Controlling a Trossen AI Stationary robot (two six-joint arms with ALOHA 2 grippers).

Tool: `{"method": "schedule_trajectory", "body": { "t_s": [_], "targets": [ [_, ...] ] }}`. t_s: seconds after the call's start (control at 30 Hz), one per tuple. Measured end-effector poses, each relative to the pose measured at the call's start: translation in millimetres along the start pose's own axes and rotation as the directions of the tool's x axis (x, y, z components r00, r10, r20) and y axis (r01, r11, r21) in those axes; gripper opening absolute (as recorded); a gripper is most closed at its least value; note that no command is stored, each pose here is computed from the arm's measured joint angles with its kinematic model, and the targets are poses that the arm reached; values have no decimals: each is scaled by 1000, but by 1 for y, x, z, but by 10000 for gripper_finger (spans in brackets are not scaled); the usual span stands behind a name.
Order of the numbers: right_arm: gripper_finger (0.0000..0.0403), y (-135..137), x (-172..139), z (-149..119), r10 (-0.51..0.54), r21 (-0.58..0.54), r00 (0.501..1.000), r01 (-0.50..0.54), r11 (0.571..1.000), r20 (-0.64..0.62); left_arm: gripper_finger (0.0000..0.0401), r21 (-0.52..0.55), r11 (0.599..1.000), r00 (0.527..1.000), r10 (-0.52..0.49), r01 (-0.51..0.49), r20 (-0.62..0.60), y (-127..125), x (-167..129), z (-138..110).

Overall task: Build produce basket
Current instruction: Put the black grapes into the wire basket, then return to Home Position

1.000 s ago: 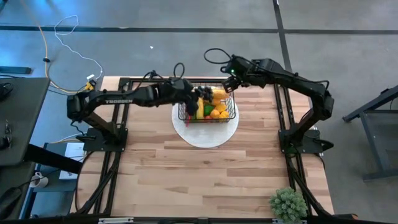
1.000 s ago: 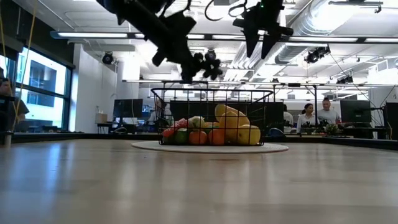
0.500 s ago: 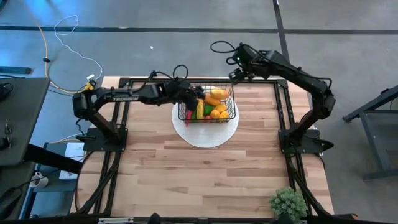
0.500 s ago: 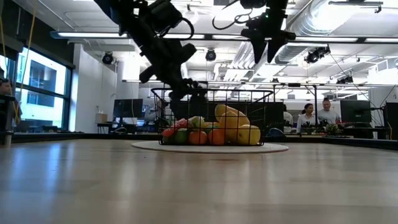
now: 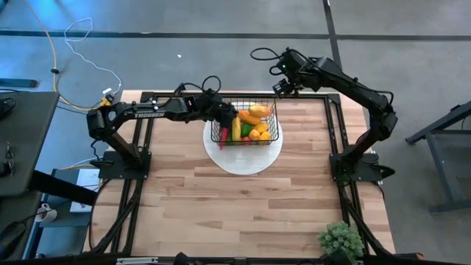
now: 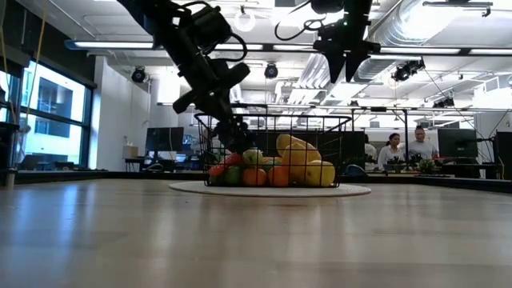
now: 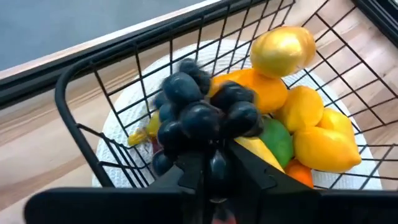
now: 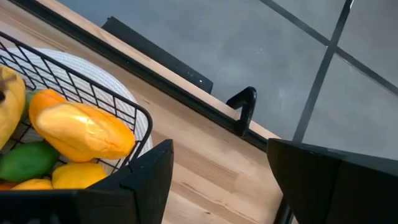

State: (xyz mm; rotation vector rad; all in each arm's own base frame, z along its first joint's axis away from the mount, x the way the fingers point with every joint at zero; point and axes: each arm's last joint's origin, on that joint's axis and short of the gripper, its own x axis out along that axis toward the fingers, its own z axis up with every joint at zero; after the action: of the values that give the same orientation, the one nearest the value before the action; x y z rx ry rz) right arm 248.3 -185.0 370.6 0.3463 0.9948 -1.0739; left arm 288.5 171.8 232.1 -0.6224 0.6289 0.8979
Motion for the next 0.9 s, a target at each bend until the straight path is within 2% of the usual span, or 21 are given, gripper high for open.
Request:
{"method": "schedule_trajectory", "body": {
  "t_s": [0.17, 0.53, 0.63, 0.73, 0.9],
  "targets": [
    [241, 0, 0, 0, 0, -6, 1000, 0, 1000, 0, 76, 48, 999, 1000, -16, 16, -9, -1, 0, 0],
    [241, 0, 0, 0, 0, 2, 1000, 0, 1000, 0, 167, 46, 998, 999, -31, 32, -6, 0, -3, 2],
    [241, 0, 0, 0, 10, 20, 1000, -10, 1000, -3, 176, 32, 997, 997, -69, 70, -16, 4, -7, 6],
    [241, 2, 0, -1, 52, 20, 999, -52, 998, -15, 176, 15, 989, 989, -148, 149, -20, 6, -17, 12],
    [241, 8, -2, -2, 141, 36, 989, -140, 989, -38, 175, 21, 966, 966, -259, 259, 5, 7, -46, 20]
  ]
}}
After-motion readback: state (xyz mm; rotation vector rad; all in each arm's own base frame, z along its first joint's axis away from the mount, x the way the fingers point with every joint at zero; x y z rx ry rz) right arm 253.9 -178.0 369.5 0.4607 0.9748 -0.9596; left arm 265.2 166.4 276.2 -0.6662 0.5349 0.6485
